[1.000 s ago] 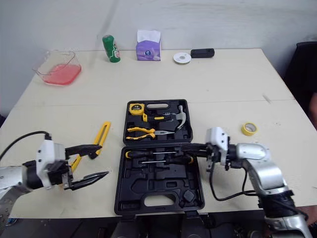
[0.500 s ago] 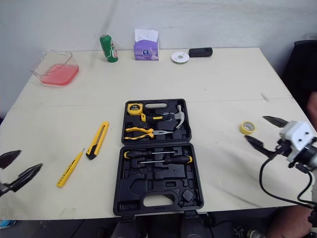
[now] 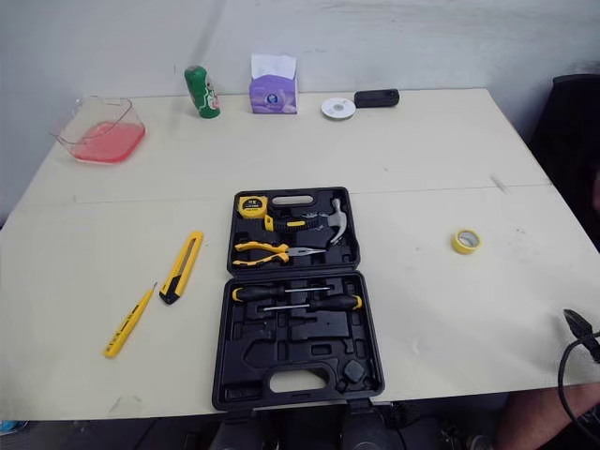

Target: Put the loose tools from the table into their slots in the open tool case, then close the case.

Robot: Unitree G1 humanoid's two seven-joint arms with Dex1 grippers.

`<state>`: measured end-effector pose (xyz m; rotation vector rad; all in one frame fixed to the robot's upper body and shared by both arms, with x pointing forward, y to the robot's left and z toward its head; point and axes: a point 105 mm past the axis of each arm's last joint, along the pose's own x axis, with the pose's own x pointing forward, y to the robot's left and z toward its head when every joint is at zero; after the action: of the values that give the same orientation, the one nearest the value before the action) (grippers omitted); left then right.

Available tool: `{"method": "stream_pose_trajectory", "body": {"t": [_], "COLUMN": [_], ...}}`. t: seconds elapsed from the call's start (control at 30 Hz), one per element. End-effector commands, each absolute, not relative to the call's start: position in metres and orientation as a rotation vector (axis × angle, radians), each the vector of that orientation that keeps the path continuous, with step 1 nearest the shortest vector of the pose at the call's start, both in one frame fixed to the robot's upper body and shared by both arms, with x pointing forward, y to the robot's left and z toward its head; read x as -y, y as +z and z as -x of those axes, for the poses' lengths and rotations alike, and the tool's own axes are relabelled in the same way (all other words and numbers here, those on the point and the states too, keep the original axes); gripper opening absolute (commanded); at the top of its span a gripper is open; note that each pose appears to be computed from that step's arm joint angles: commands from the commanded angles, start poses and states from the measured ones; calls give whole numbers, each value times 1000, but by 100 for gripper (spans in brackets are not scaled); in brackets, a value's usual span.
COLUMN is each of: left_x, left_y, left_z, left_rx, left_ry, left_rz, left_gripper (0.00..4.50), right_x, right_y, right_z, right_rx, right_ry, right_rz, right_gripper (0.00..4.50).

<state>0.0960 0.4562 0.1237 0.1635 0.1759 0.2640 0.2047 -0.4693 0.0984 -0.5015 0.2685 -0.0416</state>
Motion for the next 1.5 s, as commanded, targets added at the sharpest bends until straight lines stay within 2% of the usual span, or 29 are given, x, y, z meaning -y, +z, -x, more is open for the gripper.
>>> {"method": "stream_pose_trajectory", "body": {"t": [0.03, 0.17, 0.3, 0.43, 0.5, 0.57, 0.7, 0.83, 1.1, 1.23, 1.3, 1.43, 1.5], "left_x": [-457, -451, -438, -420, -413, -404, -394, -365, -327, -314, -311, -293, -287], "left_y": [135, 136, 139, 150, 154, 155, 156, 157, 144, 132, 130, 120, 119], "left_z": [-94, -104, -123, -139, -144, -149, -153, -166, -180, -183, -183, -188, -192], "left_rx": [-137, -119, -98, -58, -45, -46, -51, -64, -141, -219, -239, -330, -356], "left_ry": [275, 239, 154, 70, 42, 9, -25, -123, -222, -243, -250, -291, -292], "left_rz": [-192, -186, -197, -198, -192, -186, -175, -172, -129, -118, -131, -138, -142], "left_gripper": [450, 450, 450, 450, 450, 450, 450, 450, 450, 450, 450, 450, 450], "right_x": [476, 470, 445, 403, 395, 387, 374, 328, 277, 225, 216, 175, 168], "right_y": [107, 105, 100, 114, 125, 138, 149, 173, 186, 196, 198, 199, 202], "right_z": [-202, -207, -230, -258, -268, -281, -290, -302, -301, -280, -274, -242, -235], "right_rx": [-252, -237, -205, -63, -26, 3, 31, 106, 184, 275, 287, 321, 334], "right_ry": [-78, -52, 74, 239, 236, 245, 288, 452, 606, 847, 897, 1211, 1289], "right_rz": [527, 511, 437, 396, 506, 515, 512, 499, 405, 343, 327, 325, 306], "right_gripper": [448, 448, 448, 448, 448, 448, 448, 448, 448, 448, 448, 448, 448]}}
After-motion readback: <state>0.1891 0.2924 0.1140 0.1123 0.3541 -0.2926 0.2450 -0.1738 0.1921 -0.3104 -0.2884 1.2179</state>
